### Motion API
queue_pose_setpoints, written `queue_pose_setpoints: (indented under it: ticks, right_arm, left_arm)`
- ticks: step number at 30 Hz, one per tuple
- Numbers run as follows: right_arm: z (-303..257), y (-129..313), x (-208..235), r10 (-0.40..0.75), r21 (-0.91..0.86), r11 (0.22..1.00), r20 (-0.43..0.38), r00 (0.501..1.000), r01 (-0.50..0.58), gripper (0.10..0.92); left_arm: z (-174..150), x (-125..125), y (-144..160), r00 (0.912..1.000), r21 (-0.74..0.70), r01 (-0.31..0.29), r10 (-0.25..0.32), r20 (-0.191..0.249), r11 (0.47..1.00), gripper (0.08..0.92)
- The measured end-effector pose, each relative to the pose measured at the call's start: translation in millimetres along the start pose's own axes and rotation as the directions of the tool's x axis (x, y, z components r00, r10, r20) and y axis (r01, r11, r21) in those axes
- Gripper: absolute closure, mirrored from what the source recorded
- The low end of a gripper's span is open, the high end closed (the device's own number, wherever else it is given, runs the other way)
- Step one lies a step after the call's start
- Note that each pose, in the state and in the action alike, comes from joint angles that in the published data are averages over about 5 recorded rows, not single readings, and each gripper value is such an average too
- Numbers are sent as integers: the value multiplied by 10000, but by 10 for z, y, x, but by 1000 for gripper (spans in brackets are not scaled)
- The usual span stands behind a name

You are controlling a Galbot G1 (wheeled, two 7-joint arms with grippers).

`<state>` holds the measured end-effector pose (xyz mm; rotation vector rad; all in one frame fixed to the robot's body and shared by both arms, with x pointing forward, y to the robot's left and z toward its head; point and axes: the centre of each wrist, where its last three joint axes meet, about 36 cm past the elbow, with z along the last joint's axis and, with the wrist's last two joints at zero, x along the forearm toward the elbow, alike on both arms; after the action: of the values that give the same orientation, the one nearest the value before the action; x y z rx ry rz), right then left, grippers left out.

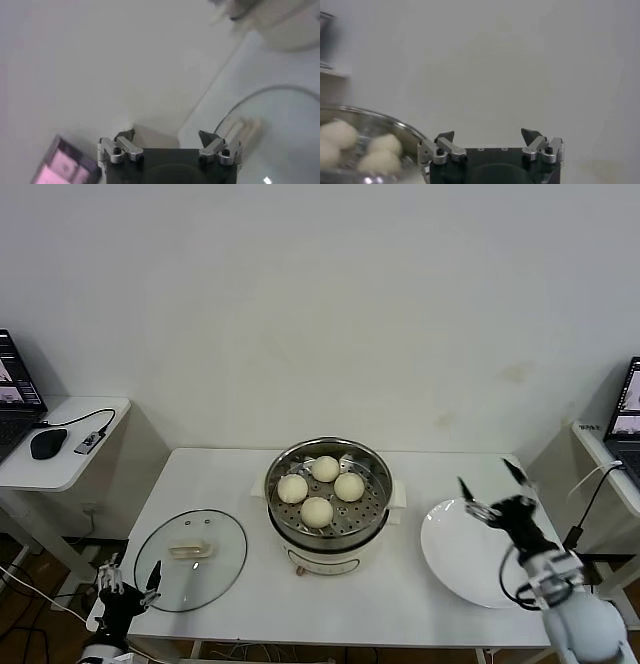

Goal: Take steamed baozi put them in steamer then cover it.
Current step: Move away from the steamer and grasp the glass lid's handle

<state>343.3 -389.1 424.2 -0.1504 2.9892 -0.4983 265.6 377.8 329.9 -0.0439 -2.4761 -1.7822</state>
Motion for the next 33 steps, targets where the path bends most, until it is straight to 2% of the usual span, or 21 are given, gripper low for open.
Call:
queue_pose_setpoints:
  ticks: [6,13,25,33]
  right_arm:
    - [103,-113,368,1278,-21,9918,-609,9899,-1281,200]
    - [174,-160,654,2142,78,9767,-1038,9713,-2146,200]
    - [239,-125,954,2745,223,9614,-1452,9506,-2742,200]
    - [277,-90,1022,2751,305,9613,-1564,9486,-2737,200]
  left_arm:
    - [149,-160,-102,9980,-1334,-426,484,406,9901,177]
    - [251,-385,-182,9941,-2213,-608,790,746,9733,177]
    - [303,-763,-242,9889,-2898,-822,1143,953,9535,177]
    - [293,-952,-303,9878,-3028,-844,1197,1000,9493,177]
